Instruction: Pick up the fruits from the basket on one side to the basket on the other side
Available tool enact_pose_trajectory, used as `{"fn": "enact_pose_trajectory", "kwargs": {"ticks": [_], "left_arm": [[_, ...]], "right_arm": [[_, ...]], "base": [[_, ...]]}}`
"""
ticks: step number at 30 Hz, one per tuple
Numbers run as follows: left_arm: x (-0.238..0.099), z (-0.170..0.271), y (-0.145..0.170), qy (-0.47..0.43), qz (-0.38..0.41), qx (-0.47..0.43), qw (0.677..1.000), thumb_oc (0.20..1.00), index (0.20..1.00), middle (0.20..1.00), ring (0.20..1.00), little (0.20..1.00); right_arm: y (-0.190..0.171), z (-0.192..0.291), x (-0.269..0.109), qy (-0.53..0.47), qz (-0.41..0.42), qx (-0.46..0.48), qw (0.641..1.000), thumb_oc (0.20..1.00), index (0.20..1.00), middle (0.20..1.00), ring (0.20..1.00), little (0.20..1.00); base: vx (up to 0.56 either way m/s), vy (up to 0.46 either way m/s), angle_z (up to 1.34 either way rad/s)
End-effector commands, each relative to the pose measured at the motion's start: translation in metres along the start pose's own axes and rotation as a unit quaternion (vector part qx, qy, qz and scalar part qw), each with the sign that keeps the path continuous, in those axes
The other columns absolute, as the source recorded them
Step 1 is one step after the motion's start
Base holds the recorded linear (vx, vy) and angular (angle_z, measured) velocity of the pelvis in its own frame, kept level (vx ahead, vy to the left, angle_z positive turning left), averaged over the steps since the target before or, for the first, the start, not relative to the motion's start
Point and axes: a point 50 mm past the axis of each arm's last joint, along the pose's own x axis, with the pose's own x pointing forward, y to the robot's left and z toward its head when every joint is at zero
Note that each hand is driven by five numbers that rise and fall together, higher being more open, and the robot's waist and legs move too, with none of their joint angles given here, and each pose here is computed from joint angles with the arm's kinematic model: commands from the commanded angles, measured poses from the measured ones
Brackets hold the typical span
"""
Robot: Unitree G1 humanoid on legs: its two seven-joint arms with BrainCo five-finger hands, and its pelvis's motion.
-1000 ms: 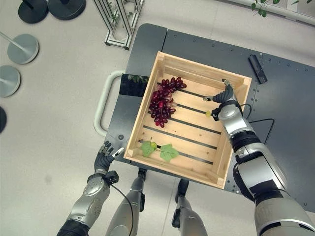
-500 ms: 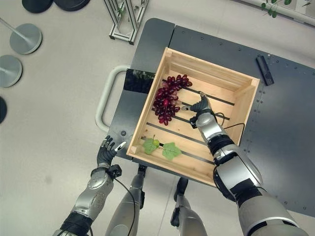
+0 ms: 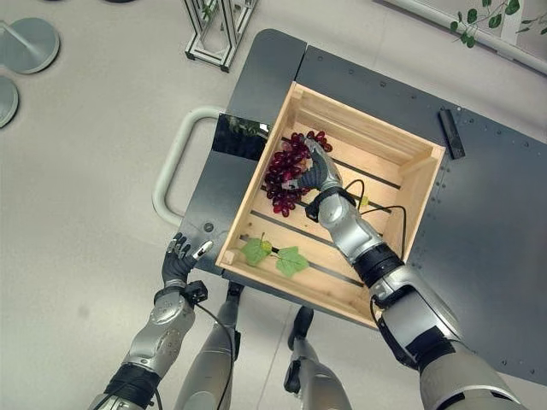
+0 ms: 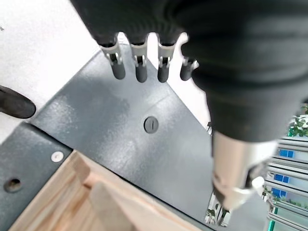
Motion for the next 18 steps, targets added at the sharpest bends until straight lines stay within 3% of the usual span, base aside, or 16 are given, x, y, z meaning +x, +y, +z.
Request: {"fn": "enact_pose_trajectory", "kwargs": {"ticks": [1,2,8,18], "left_arm": [[0.000,0.012,-0.005,-0.030,-0.009,-0.015,0.999,1.000,1.000,1.000,1.000,1.000],[-0.001,0.010,-0.008,-0.024,-0.017,-0.015,0.999,1.000,1.000,1.000,1.000,1.000],[-0.001,0.014,-0.016,-0.033,-0.031,-0.017,0.999,1.000,1.000,1.000,1.000,1.000],[-0.003,0.016,-0.031,-0.036,-0.057,-0.017,0.998,1.000,1.000,1.000,1.000,1.000]], "right_arm": [[-0.016,0.025,0.010,-0.027,-0.038,0.067,0.997,1.000,1.000,1.000,1.000,1.000],[-0.017,0.015,0.017,0.020,-0.053,0.076,0.995,1.000,1.000,1.000,1.000,1.000],[-0.030,0.011,0.025,0.050,-0.075,0.015,0.996,1.000,1.000,1.000,1.000,1.000],[-0.033,-0.016,0.024,0.129,-0.101,0.075,0.984,1.000,1.000,1.000,1.000,1.000]], "base": [[0.00,0.000,0.00],[0.00,0.000,0.00],[0.00,-0.003,0.10],[0.00,0.014,0.10]]}}
